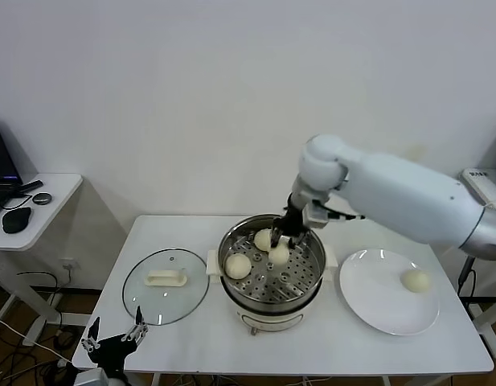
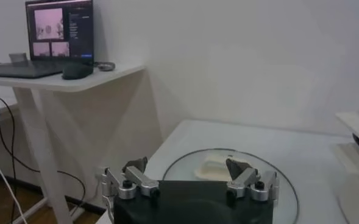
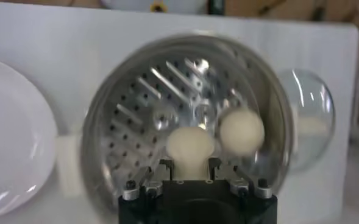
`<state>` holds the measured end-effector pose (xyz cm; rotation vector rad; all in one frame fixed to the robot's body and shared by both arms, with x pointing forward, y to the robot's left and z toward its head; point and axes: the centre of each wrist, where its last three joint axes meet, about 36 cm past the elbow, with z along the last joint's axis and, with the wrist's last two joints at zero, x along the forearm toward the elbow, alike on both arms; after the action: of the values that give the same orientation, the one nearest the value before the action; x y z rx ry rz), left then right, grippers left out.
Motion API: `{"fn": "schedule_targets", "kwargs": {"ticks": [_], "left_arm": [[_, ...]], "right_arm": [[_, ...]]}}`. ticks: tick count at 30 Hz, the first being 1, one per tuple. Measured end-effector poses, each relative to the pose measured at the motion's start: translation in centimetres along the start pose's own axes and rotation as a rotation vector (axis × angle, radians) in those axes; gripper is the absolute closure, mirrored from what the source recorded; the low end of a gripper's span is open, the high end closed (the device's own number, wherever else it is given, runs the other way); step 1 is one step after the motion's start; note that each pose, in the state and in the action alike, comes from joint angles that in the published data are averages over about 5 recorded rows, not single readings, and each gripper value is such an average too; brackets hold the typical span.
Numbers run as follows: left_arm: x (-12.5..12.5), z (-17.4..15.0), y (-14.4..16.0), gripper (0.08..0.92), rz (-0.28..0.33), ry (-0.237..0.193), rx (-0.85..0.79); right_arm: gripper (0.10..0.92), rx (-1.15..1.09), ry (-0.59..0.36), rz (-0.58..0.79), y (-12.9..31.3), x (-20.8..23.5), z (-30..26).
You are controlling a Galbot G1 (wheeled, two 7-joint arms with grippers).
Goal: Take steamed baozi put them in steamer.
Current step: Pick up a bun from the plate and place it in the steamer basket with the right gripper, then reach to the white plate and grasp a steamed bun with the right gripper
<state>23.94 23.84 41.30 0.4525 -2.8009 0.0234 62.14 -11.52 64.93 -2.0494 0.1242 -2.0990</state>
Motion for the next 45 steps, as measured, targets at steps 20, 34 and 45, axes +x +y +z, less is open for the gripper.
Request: {"fn": "schedule_targets", "kwargs": {"ticks": [20,34,45], "left_arm": [[-0.3,-0.4,0.3,0.177,-0.001,-0.005,0.022],[-0.6,-0.5,0.3,0.177,0.001,-0.002,0.030],[-0.6,-0.4,0.1,0.177,0.017,0.007,0.029]], "right_arm": [[0.536,0.154,-0.083,-0.073,-3.5,-5.8,-2.9],[0.206,0.050,-0.038,-0.052,-2.7,-3.0,-1.3],[0.200,-0.354,0.021,0.110,6.1,4.4,1.8]]}}
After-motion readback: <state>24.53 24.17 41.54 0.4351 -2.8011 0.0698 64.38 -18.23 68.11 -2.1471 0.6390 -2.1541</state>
